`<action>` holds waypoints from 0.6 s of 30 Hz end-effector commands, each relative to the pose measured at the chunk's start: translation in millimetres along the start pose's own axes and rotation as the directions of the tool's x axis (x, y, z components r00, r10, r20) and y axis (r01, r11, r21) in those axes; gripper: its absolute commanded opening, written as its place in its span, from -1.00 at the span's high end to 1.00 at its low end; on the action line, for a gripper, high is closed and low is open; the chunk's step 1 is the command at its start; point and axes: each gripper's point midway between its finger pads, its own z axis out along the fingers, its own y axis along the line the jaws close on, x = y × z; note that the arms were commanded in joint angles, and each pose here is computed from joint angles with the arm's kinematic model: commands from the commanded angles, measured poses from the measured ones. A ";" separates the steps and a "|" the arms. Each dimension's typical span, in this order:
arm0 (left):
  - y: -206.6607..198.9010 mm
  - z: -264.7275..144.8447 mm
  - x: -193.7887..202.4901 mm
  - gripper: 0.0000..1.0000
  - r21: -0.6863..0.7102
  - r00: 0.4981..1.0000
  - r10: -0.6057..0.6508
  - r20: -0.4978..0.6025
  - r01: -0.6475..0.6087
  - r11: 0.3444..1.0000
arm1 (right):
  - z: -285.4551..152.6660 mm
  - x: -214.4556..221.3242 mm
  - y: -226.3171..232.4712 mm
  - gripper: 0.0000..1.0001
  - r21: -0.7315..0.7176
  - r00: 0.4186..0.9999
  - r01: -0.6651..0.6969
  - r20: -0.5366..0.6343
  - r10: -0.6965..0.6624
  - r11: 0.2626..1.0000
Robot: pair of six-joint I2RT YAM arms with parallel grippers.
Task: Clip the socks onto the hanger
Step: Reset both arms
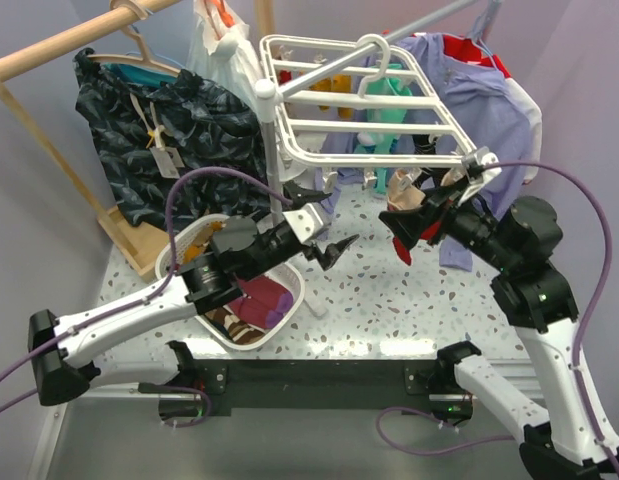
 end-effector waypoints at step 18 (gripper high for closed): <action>38.0 -209.5 31.1 -1.00 -0.409 0.839 -0.525 -0.146 0.432 0.804 | -137.0 21.6 -48.4 -0.97 0.481 0.951 0.202 0.114 -0.289 0.853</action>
